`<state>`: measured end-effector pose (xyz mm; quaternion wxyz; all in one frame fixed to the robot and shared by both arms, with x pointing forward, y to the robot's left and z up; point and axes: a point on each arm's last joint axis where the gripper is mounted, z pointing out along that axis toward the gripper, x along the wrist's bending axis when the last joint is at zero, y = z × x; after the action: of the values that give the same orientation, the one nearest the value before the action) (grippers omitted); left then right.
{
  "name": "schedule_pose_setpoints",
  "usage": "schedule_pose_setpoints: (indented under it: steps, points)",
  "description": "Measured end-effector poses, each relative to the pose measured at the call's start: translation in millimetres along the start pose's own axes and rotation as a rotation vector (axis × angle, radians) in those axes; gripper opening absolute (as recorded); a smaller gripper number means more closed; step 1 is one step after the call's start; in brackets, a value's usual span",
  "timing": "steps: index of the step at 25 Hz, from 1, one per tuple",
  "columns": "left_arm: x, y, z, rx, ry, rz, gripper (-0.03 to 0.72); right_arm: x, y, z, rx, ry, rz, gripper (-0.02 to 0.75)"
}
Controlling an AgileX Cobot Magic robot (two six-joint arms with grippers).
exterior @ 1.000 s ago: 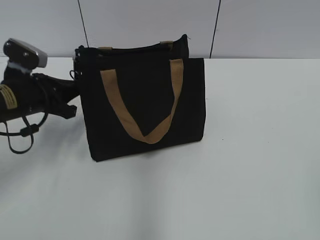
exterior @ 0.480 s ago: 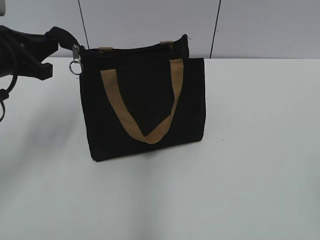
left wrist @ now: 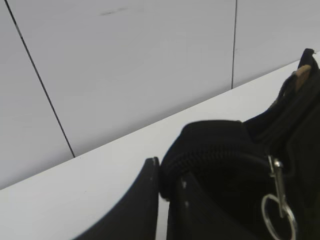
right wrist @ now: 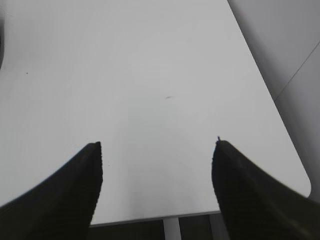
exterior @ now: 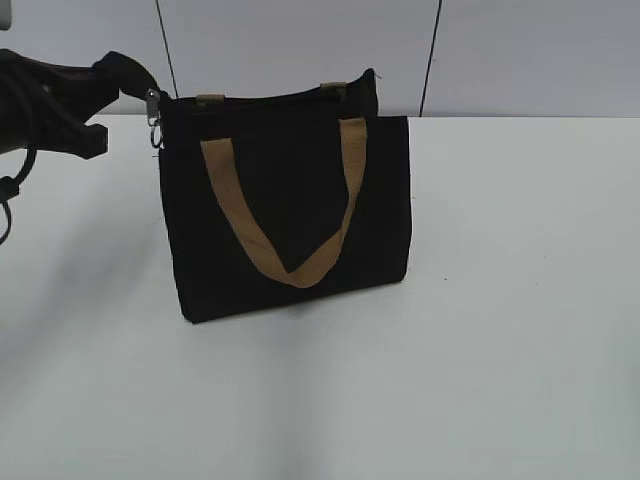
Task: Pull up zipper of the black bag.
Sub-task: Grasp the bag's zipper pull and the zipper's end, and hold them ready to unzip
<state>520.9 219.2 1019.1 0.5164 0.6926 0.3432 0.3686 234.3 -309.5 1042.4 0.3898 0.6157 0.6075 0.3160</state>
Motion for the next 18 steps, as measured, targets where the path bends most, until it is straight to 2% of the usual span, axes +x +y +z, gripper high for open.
schedule_pose_setpoints:
  steps: [4, 7, 14, 18]
  points:
    - [-6.0, 5.2, -1.3, -0.018, -0.018, 0.007, 0.022, 5.5, 23.3, 4.0, -0.101, 0.061, -0.035, 0.521]
    - [-6.9, 5.0, -1.3, -0.009, -0.016, -0.012, 0.022, 15.9, 48.7, 24.1, -0.111, 0.152, -0.109, 0.521]
    - [-4.8, 6.3, -3.8, 0.003, 0.009, -0.072, 0.022, 51.7, 83.8, 81.4, -0.088, 0.462, -0.180, 0.521]
    - [-4.5, 5.4, -3.8, 0.013, 0.012, -0.087, 0.021, 80.7, 99.7, 108.7, -0.049, 0.656, -0.243, 0.521]
